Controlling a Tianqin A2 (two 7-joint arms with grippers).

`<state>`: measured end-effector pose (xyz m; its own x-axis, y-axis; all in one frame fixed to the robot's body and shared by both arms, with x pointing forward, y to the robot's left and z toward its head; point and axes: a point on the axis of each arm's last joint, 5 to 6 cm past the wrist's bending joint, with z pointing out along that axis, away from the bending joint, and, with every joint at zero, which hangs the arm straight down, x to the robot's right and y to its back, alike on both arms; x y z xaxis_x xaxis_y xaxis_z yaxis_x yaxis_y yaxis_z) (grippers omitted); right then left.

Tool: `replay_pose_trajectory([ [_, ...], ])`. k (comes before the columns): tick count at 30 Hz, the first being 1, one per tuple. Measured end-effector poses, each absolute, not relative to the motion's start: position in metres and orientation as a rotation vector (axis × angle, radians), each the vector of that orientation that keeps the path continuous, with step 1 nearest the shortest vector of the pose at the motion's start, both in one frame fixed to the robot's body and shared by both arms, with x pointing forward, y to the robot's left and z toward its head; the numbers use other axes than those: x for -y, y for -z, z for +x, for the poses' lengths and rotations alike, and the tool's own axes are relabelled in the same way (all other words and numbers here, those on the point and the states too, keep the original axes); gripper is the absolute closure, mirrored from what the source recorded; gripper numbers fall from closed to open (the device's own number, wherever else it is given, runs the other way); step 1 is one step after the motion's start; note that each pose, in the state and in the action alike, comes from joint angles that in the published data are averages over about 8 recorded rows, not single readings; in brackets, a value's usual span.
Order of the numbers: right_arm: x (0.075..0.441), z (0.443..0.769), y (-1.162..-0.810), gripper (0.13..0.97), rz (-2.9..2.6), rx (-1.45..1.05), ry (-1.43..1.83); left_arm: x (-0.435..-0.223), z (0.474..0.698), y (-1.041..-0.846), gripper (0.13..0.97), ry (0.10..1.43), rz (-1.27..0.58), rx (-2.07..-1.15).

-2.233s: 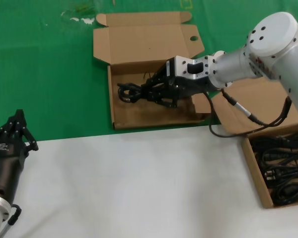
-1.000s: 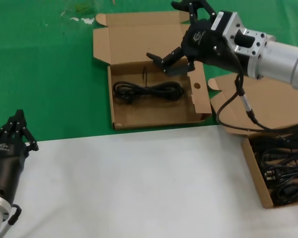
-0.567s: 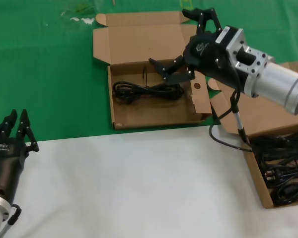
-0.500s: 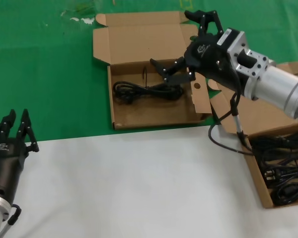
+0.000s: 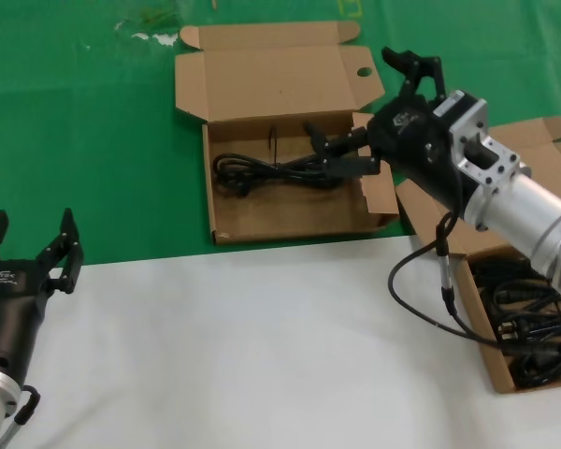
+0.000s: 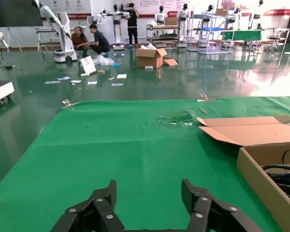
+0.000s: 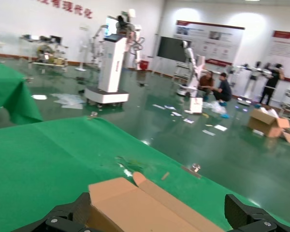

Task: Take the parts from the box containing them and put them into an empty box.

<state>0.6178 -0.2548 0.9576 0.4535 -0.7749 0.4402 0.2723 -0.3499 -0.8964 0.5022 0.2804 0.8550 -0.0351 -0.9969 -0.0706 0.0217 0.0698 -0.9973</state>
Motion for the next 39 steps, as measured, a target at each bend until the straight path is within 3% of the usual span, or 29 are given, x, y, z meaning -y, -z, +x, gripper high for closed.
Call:
replay_pose_trajectory([
  [17, 0.261, 0.581, -0.913, 0.130, -1.442, -0.705, 1.183, -0.280, 0.502, -0.855, 0.310, 1.193, -1.125, -1.253],
  [21, 0.264, 0.571, -0.904, 0.130, -1.413, -0.767, 1.191, -0.280, 0.502, -0.855, 0.310, 1.193, -1.125, -1.253],
  [29, 0.269, 0.550, -0.885, 0.130, -1.358, -0.894, 1.207, -0.280, 0.502, -0.855, 0.189, 1.193, -1.125, -1.253],
  [39, 0.276, 0.523, -0.865, 0.130, -1.294, -1.052, 1.230, -0.280, 0.502, -0.855, 0.135, 1.193, -1.125, -1.253],
])
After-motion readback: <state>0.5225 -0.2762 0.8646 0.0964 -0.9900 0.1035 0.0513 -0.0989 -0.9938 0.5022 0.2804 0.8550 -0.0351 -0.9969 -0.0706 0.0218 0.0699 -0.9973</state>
